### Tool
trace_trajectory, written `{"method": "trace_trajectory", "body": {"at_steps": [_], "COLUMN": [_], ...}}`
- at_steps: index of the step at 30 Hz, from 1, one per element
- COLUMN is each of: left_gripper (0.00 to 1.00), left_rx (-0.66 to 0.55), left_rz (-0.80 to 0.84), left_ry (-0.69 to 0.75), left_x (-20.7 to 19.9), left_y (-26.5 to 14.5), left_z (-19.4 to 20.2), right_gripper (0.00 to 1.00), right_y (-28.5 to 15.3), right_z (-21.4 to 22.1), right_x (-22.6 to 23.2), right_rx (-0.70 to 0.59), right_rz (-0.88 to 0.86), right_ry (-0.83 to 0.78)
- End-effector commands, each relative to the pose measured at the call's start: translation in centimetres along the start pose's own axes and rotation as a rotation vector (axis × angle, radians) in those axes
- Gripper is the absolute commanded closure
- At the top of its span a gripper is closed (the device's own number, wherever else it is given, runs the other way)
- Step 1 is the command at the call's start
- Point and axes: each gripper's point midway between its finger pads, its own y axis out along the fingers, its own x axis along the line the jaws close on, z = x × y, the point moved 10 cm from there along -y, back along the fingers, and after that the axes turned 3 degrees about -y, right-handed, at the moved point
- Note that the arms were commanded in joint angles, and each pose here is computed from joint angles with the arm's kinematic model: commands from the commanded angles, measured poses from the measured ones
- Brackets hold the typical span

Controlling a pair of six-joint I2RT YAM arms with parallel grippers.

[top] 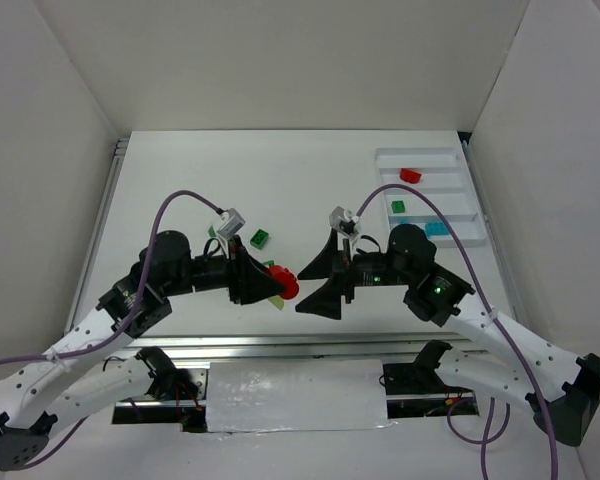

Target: Sort the legos into containers by color

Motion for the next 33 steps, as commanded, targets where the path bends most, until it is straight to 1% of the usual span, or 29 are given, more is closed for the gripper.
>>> {"method": "trace_trajectory", "body": {"at_steps": [1, 4, 7, 8, 12, 13, 14, 16, 18, 21, 22, 23, 24, 25, 26, 27, 28, 29, 30, 31, 32, 33], "left_gripper": [1.00, 1.00, 1.00, 1.00, 1.00, 1.00, 1.00, 1.00, 1.00, 1.00, 1.00, 1.00, 1.00, 1.00, 0.98, 0.82, 0.70, 0.62, 0.44, 0.29, 0.01, 0.00], "left_rx": [-0.012, -0.018, -0.007, -0.001, -0.005, -0.005, -0.006, -0.011, -0.014, -0.021, -0.021, -0.021, -0.023, -0.025, -0.028, -0.026, -0.035, -0.036, -0.039, -0.042, -0.049, -0.051], "left_rz": [0.172, 0.240, 0.331, 0.347, 0.372, 0.376, 0.377, 0.371, 0.369, 0.372, 0.365, 0.359, 0.342, 0.329, 0.314, 0.299, 0.272, 0.257, 0.243, 0.233, 0.223, 0.214], "left_ry": [0.144, 0.169, 0.185, 0.188, 0.192, 0.193, 0.194, 0.194, 0.196, 0.200, 0.199, 0.198, 0.196, 0.193, 0.191, 0.185, 0.178, 0.172, 0.168, 0.164, 0.161, 0.156], "left_x": [-1.1, -1.7, -2.2, -2.3, -2.6, -2.6, -2.6, -2.6, -2.6, -2.7, -2.7, -2.6, -2.5, -2.4, -2.3, -2.3, -2.1, -2.0, -1.9, -1.9, -1.9, -1.9], "left_y": [-0.4, -0.4, -0.6, -0.8, -0.9, -0.9, -1.0, -1.0, -1.0, -1.0, -0.9, -0.9, -0.8, -0.8, -0.7, -0.7, -0.6, -0.6, -0.5, -0.5, -0.5, -0.5], "left_z": [-0.3, -0.4, -0.2, -0.1, -0.1, -0.1, 0.0, -0.1, -0.2, -0.3, -0.4, -0.4, -0.4, -0.5, -0.5, -0.6, -0.7, -0.7, -0.8, -0.8, -0.9, -0.9], "right_gripper": [0.00, 0.01, 0.05, 0.09, 0.16, 0.23, 0.25, 0.30, 0.31, 0.49, 0.74, 0.91, 1.00, 1.00, 1.00, 1.00, 1.00, 1.00, 1.00, 1.00, 1.00, 1.00], "right_y": [-0.9, -0.6, -0.2, -0.1, 0.8, 0.9, 1.1, 1.3, 1.6, 1.9, 1.9, 1.9, 1.9, 1.7, 1.6, 1.5, 1.3, 1.3, 1.3, 1.2, 1.3, 1.3], "right_z": [-1.7, -2.1, -2.3, -2.2, -2.3, -2.3, -2.2, -2.2, -2.0, -1.7, -1.6, -1.5, -1.5, -1.5, -1.6, -1.6, -1.5, -1.5, -1.5, -1.5, -1.5, -1.4], "right_x": [2.6, 2.7, 2.5, 2.6, 1.8, 1.6, 1.4, 1.4, 1.1, 1.1, 1.1, 1.2, 1.2, 1.4, 1.6, 1.7, 1.8, 1.9, 2.0, 2.0, 1.9, 1.9], "right_rx": [-0.020, -0.037, -0.065, -0.064, -0.069, -0.071, -0.066, -0.066, -0.051, -0.039, -0.034, -0.032, -0.034, -0.037, -0.048, -0.052, -0.055, -0.060, -0.061, -0.063, -0.067, -0.071], "right_rz": [-0.236, -0.256, -0.282, -0.294, -0.274, -0.267, -0.265, -0.275, -0.278, -0.294, -0.305, -0.312, -0.317, -0.329, -0.344, -0.352, -0.356, -0.358, -0.361, -0.360, -0.352, -0.347], "right_ry": [0.019, 0.042, 0.053, 0.069, 0.097, 0.105, 0.121, 0.126, 0.135, 0.135, 0.130, 0.130, 0.126, 0.119, 0.104, 0.100, 0.100, 0.098, 0.098, 0.098, 0.103, 0.100]}}
